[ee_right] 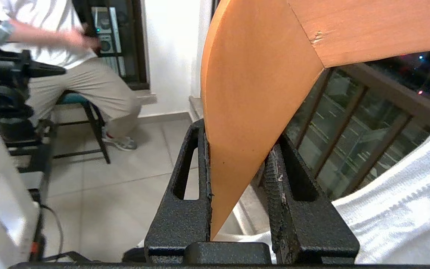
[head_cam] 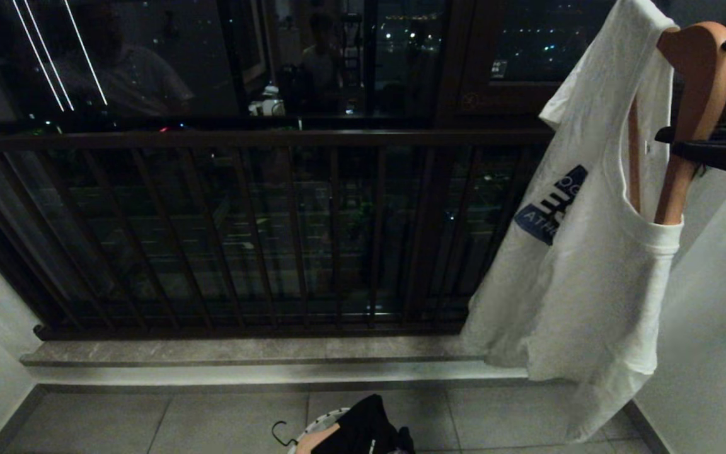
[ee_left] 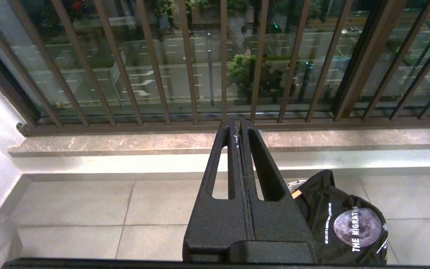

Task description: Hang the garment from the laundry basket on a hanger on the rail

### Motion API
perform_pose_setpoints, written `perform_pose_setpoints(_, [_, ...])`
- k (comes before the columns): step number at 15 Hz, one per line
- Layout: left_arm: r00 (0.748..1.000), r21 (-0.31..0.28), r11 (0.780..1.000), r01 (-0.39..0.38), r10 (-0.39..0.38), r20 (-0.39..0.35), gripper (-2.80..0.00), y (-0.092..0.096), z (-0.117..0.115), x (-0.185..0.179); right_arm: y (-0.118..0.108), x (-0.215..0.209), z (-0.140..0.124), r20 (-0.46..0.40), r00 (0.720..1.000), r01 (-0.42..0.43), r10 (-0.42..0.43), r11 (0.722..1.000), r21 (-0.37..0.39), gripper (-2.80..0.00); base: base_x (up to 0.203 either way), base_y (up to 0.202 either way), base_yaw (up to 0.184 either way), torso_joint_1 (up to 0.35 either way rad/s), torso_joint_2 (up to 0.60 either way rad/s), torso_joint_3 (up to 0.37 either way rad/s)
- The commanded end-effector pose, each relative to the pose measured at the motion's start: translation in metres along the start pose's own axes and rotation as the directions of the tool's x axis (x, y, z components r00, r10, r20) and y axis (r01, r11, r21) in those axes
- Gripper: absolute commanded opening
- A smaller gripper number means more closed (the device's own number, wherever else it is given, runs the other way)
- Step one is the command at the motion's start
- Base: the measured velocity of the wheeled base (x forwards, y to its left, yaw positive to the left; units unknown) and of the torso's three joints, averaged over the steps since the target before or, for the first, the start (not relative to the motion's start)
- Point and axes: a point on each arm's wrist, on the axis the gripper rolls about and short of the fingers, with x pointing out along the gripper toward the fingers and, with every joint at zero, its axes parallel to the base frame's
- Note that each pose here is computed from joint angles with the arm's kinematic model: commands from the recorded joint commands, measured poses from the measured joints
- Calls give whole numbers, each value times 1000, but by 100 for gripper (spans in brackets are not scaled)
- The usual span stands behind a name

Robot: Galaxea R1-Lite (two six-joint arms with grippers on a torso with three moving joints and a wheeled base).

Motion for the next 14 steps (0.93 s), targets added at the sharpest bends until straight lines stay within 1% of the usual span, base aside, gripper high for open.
perform_pose_setpoints(1, [1000,0,1000,0,0,-1,-280,0,0,0,-13,0,-4,-4,1000,-7,7,1000,-1,-280,0,0,0,0,0,0])
perform_pose_setpoints(4, [1000,0,1000,0,0,-1,-280,0,0,0,-23,0,-1,-3,1000,-4,4,1000,-20,-280,0,0,0,0,0,0])
perform_pose_setpoints(9, [1000,0,1000,0,0,-1,-280,0,0,0,-32,-4,19,-6,1000,13,-13,1000,-29,-280,0,0,0,0,0,0])
perform_pose_setpoints(14, [1000,0,1000,0,0,-1,-280,0,0,0,-43,-16,19,-15,999,50,-51,998,-38,-280,0,0,0,0,0,0])
